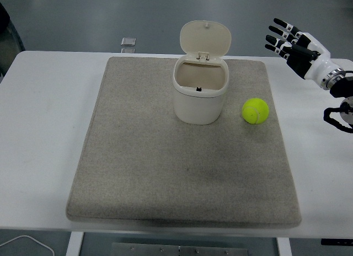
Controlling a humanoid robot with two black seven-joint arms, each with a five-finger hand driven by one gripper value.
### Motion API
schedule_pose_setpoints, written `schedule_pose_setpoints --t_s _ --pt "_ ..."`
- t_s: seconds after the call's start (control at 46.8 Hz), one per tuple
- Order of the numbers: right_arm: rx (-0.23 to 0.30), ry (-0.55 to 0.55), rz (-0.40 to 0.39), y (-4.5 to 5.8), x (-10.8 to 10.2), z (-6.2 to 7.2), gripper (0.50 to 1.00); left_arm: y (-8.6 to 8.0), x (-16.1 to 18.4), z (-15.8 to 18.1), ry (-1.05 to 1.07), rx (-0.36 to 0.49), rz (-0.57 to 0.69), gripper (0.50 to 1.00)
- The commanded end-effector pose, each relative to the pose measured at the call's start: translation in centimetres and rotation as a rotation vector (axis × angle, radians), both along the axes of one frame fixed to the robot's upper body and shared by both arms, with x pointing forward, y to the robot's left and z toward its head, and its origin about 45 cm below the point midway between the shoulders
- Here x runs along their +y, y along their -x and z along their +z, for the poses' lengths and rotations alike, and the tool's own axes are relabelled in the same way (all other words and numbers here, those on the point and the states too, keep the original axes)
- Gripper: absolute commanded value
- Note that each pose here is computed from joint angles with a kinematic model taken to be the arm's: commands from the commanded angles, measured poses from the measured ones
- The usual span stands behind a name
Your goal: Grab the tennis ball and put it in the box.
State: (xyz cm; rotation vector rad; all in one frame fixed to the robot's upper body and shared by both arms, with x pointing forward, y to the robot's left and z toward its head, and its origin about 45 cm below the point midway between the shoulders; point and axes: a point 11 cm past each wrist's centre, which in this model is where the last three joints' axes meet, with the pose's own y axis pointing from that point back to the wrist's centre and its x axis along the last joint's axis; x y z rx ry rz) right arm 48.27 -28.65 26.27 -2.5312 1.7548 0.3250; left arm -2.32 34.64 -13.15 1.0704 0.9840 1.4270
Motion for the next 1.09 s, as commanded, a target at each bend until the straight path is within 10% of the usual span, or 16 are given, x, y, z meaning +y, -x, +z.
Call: schedule_pose_setpoints --t_s 0.0,1.068 --pt "0.001 0.0 0.0 0.03 -0.01 -0.07 0.926 0.0 -0.05 -0.01 0.001 0.0 0.001 0.992" --pt "-0.016 0.042 0.011 0.15 -0.24 -0.13 0.926 -0.81 -0.33 -0.04 0.009 -0.013 -0.007 0.992"
